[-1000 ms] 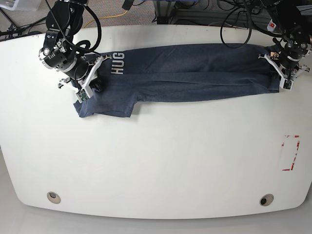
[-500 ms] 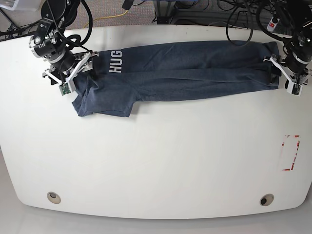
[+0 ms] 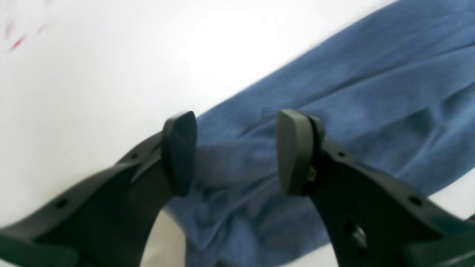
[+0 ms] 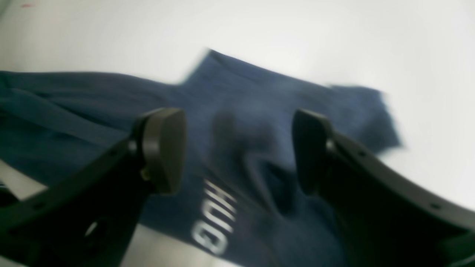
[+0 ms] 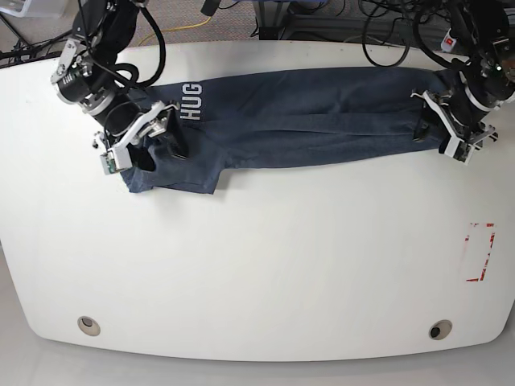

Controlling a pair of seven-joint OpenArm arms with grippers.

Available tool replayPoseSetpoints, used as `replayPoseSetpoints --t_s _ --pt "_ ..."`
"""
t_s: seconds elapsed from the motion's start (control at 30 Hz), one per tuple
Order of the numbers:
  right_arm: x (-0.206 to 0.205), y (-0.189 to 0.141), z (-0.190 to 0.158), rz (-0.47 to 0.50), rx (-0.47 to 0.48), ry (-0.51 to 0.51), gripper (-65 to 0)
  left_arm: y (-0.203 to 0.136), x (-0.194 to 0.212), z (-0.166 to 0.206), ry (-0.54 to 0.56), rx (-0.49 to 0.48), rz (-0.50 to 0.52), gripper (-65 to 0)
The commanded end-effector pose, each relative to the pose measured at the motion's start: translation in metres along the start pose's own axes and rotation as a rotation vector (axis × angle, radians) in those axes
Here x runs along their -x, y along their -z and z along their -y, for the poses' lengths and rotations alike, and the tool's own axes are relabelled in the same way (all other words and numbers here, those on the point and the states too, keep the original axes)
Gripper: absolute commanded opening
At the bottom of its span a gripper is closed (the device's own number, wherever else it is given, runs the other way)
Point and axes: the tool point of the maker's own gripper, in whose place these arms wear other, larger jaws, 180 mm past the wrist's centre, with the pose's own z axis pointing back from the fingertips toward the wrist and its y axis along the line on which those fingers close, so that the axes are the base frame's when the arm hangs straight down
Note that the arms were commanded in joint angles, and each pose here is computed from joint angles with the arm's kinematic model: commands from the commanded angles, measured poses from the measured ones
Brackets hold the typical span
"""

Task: Fold the T-shirt properly
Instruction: 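Adjust the folded shirt with both grippers, tucking the loose fabric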

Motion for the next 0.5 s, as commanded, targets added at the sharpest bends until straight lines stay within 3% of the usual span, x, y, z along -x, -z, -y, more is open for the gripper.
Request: replayPoseSetpoints --t_s 0.0,0.1,0.3,0.47 --pt "-0.009 0.012 -0.003 0.017 -0.007 -0.025 -22.2 0.002 0.005 -0.006 0.001 -0.032 -0.017 -33.2" --pt "-0.007 0.030 -0.002 -0.027 0.011 -0.056 -24.7 0.013 0.009 -0.010 -0.025 -0.053 -0.036 -33.3" --pt "0.003 0.059 0.019 -0.128 0.066 -0.075 -42.8 0.031 0.054 -0.011 -0.050 -0.100 -0.203 -40.6" --pt "0.026 0.060 0.042 -0.212 0.121 -0.059 -47.2 0.037 0.090 -0.010 -0.074 -0.097 -0.313 -41.8"
